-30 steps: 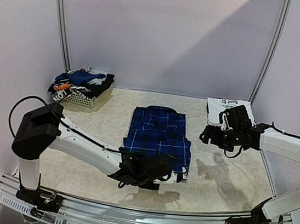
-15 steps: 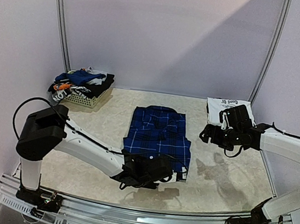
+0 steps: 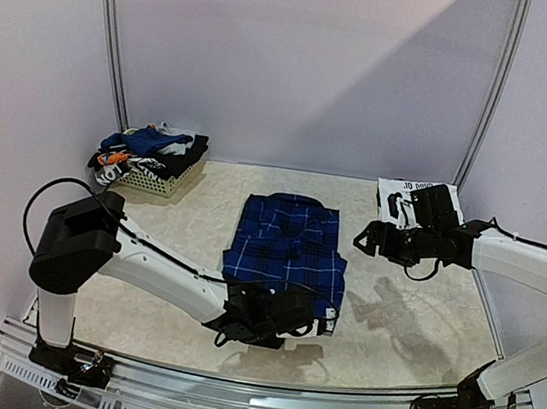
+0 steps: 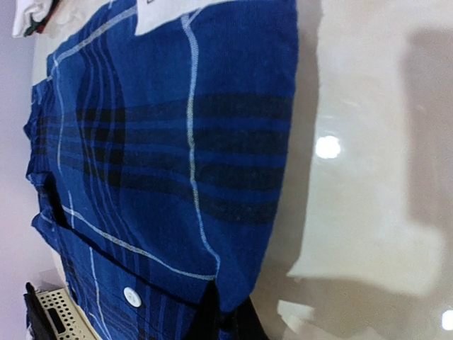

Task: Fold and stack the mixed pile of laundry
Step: Pick up the 2/3-rectangle-folded shirt from the center of the board, then fold the 2/3-rectangle-folded shirt at the center of the board.

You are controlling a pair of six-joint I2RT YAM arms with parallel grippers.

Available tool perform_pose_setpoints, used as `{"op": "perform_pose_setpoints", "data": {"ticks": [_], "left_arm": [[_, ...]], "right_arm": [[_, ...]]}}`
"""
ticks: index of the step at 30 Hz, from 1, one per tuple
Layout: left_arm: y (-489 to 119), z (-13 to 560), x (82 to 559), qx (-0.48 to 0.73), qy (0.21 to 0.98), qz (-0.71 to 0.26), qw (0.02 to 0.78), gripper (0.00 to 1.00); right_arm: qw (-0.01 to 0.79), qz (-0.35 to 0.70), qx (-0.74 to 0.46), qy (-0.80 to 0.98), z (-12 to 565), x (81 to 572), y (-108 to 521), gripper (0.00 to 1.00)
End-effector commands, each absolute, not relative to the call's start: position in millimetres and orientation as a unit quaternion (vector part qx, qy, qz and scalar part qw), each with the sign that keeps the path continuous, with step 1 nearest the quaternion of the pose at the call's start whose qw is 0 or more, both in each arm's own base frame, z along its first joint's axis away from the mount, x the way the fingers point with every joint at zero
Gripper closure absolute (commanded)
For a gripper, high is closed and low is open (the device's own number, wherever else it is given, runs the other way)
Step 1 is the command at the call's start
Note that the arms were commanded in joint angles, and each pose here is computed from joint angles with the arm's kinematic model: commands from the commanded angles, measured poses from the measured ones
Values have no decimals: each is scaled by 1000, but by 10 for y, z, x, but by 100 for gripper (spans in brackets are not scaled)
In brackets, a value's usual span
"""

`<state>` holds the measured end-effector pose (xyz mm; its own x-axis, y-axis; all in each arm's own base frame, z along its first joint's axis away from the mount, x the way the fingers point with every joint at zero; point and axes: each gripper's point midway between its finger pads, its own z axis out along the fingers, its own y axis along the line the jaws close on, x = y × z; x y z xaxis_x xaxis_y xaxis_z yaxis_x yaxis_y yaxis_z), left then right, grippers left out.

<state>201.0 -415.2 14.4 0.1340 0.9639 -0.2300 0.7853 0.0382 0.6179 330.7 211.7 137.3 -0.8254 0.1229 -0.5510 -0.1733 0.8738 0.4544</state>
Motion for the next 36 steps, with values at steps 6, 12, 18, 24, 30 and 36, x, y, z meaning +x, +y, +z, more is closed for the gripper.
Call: {"op": "perform_pose_setpoints", "data": {"ticks": [6,12,18,24,30,36], "left_arm": [[-4050,466,1305,713,652,90,243,100],[-4067,849,1006,719,646,70,247,100],[-4033,1085,861,729,636,71,243,100],[-4036,1320,798,734,626,71,252,100],[-4057,1528,832,735,617,76,271,100],[-4119,1739,853,741,604,79,283,100]], "right_arm": [[235,380,-144,883,1487,3152,2865,37],[172,423,-220,862,1366,2854,3311,51],[133,427,-258,856,1058,2596,3546,67],[89,419,-266,864,674,2343,3627,77],[63,408,-266,871,417,2129,3620,80],[30,383,-288,877,272,1792,3604,81]]}}
